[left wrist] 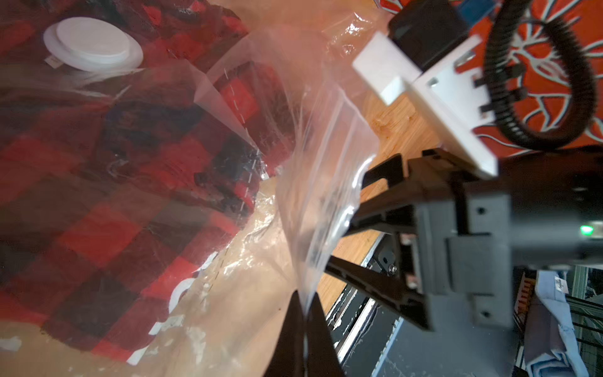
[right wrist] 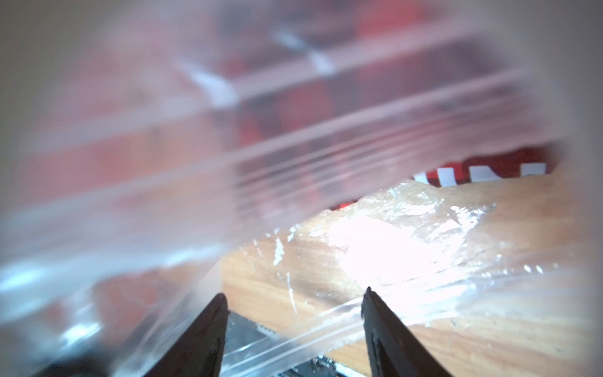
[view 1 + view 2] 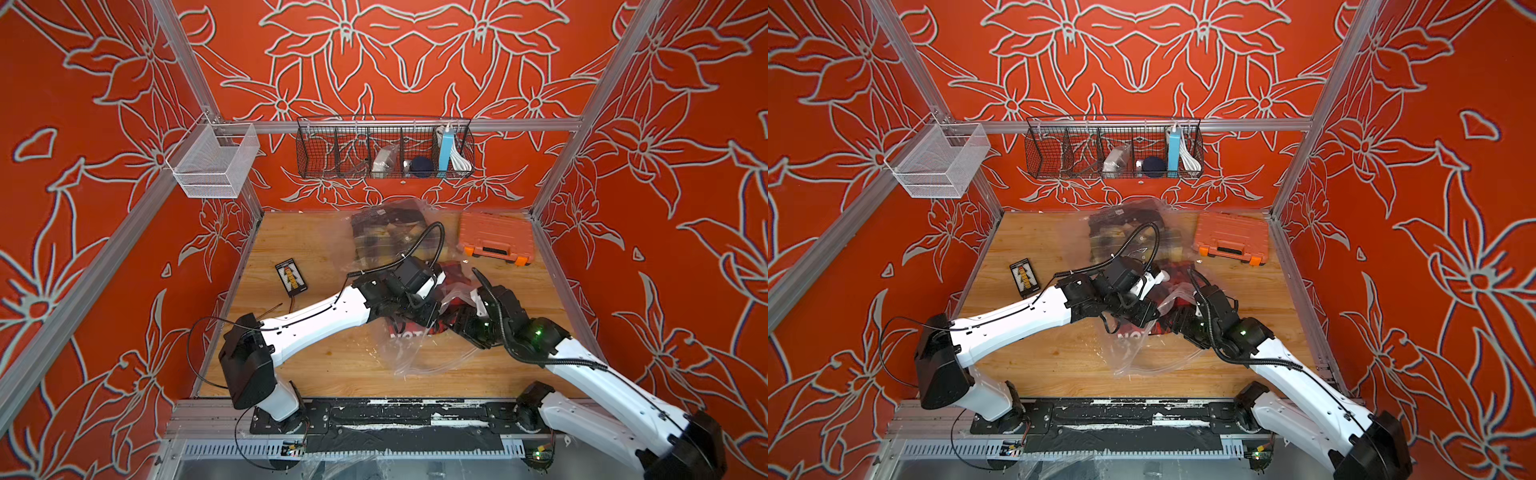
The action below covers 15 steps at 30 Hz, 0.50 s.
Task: Place the folded shirt into the vacuum bag
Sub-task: Place the shirt in the vacuum bag.
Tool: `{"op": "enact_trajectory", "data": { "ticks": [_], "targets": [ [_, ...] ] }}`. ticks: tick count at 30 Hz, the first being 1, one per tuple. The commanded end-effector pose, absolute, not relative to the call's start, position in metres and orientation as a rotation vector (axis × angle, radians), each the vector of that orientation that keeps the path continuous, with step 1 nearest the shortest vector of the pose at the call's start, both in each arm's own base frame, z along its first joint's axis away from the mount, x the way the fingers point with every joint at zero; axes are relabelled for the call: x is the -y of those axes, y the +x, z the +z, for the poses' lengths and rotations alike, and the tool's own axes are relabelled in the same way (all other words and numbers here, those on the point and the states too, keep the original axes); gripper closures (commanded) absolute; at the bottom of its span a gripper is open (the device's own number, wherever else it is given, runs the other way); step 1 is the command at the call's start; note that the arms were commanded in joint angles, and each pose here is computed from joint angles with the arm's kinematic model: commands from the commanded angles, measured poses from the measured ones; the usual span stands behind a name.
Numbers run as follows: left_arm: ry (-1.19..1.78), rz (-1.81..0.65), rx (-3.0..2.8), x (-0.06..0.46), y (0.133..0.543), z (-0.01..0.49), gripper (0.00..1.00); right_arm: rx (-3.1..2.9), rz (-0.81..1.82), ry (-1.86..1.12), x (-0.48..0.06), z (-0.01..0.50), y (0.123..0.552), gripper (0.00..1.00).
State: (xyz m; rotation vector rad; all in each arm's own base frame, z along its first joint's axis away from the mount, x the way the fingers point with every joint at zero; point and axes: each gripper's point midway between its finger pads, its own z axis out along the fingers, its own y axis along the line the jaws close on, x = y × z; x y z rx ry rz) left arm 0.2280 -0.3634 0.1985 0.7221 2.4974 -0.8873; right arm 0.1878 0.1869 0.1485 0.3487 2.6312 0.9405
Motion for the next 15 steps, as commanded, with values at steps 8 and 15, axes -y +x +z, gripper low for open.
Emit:
{"op": "enact_trajectory", "data": {
  "ticks": [8,15],
  "targets": [
    [0.729,-0.949,-2.474,0.357,0.213,0.186,1.0,-2.681,0.728,0.126,-0.155,0.195,0.172,0.32],
    [0.77,-1.021,-2.485,0.368,0.18,0.168,1.0,-2.658,0.658,0.08,-0.149,0.214,0.215,0.33]
  ]
}}
